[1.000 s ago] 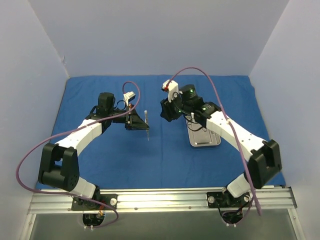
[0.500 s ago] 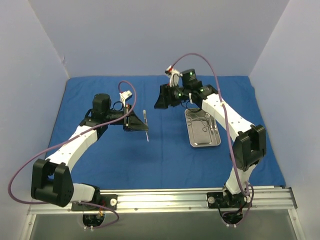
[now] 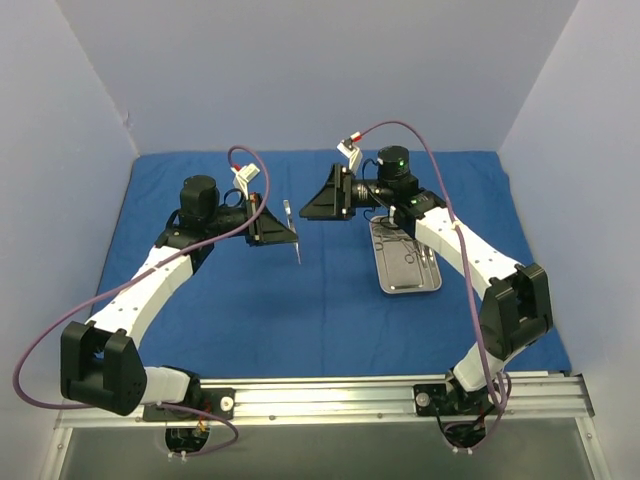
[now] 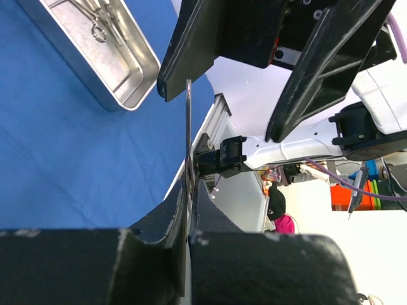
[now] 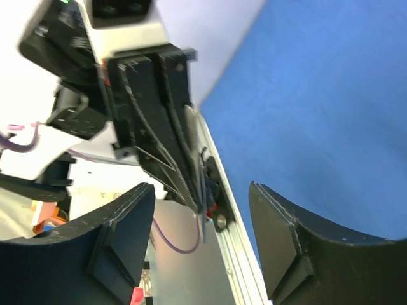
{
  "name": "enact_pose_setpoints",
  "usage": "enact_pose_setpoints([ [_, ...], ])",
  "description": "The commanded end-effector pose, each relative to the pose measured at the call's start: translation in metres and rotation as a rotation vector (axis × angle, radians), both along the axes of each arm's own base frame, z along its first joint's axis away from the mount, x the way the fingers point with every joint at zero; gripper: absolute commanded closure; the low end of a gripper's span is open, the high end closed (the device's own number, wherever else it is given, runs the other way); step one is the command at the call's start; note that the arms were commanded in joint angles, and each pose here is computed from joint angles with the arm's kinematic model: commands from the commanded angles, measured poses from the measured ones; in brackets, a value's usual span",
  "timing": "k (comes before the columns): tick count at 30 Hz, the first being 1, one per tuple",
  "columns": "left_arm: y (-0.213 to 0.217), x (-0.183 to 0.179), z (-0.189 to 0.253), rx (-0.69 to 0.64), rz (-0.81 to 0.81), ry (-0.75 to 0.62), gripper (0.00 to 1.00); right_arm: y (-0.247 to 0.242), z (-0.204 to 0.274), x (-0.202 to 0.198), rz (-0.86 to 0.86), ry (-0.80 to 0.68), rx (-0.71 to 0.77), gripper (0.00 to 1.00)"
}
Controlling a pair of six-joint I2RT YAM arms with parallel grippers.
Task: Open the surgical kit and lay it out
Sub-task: Place the medical item in the surgical kit.
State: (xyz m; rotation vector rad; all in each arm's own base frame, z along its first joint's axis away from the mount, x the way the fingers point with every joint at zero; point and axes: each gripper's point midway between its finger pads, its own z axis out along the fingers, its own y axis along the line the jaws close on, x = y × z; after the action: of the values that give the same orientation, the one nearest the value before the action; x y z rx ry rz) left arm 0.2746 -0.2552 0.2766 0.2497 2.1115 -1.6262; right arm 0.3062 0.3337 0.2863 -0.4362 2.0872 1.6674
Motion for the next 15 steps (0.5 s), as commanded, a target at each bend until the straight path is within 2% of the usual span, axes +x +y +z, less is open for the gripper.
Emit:
enact_pose_setpoints([
  [1, -0.006, -0.003, 0.021, -0.056, -0.050, -0.094, 0.98, 0.000, 0.041, -0.007, 0.043, -0.072, 0.106, 0.40],
  [8, -0.013, -0.006, 0.031, -0.108, -0.083, -0.106, 0.98, 0.007, 0.043, -0.010, 0.077, -0.065, 0.138, 0.49],
  [15, -0.020, -0.011, 0.031, -0.125, -0.112, -0.099, 0.98, 0.014, 0.045, -0.007, 0.107, -0.050, 0.160, 0.64],
])
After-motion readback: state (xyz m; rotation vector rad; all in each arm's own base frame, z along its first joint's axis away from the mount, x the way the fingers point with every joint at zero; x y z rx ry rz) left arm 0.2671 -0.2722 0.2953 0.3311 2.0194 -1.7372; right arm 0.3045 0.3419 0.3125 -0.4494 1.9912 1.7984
